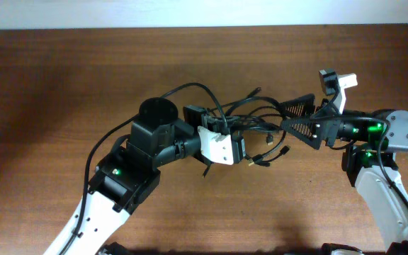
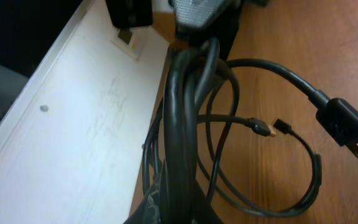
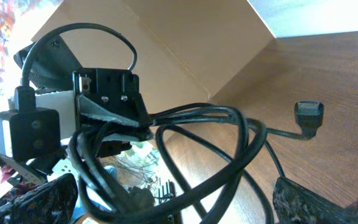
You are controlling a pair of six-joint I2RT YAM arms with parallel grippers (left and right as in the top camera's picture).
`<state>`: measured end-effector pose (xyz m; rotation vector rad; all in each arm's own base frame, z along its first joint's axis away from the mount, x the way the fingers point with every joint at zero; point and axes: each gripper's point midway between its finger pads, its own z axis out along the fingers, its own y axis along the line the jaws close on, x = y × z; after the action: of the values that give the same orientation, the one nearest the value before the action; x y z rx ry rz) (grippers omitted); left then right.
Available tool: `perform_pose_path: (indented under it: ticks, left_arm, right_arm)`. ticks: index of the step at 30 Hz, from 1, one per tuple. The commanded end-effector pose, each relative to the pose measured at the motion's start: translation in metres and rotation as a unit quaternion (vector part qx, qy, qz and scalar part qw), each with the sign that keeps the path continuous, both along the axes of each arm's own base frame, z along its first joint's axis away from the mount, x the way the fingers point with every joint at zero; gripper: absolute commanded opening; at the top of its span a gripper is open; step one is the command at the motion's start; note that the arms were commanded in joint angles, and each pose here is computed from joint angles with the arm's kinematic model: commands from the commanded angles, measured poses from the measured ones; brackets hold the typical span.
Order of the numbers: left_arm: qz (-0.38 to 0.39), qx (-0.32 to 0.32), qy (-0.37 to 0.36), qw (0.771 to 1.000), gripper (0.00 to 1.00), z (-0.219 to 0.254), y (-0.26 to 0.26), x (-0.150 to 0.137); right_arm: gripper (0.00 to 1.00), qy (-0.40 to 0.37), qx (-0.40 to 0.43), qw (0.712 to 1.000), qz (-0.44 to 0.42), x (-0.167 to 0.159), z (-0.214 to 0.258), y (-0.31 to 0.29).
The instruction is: Untangle cables
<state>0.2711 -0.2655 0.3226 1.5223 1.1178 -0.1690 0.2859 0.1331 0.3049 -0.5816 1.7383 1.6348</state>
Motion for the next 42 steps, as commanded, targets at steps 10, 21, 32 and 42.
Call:
perform_pose_path:
  ticks: [10,21,32,42]
  left_arm:
    - [0.017,-0.045,-0.016,0.999,0.00,0.028,0.001,0.004]
    - [0.010,-0.068,-0.058,0.996,0.00,0.060,0.014,-0.018]
    - [-0.105,0.007,-0.026,0.994,0.00,0.015,0.007,-0.058]
    - [-0.110,0.027,0.018,0.993,0.00,-0.008,0.003,-0.055]
  right_arm:
    - [0.99,-0.016,-0.005,1.000,0.006,-0.002,0.002,0.001]
    - [1.00,-0.025,-0.006,1.000,0.006,-0.001,0.002,0.001]
    - [1.00,-0.025,0.001,0.999,-0.033,0.010,0.006,-0.012]
    - [1.00,-0.010,-0.002,1.000,-0.027,0.007,0.003,-0.016]
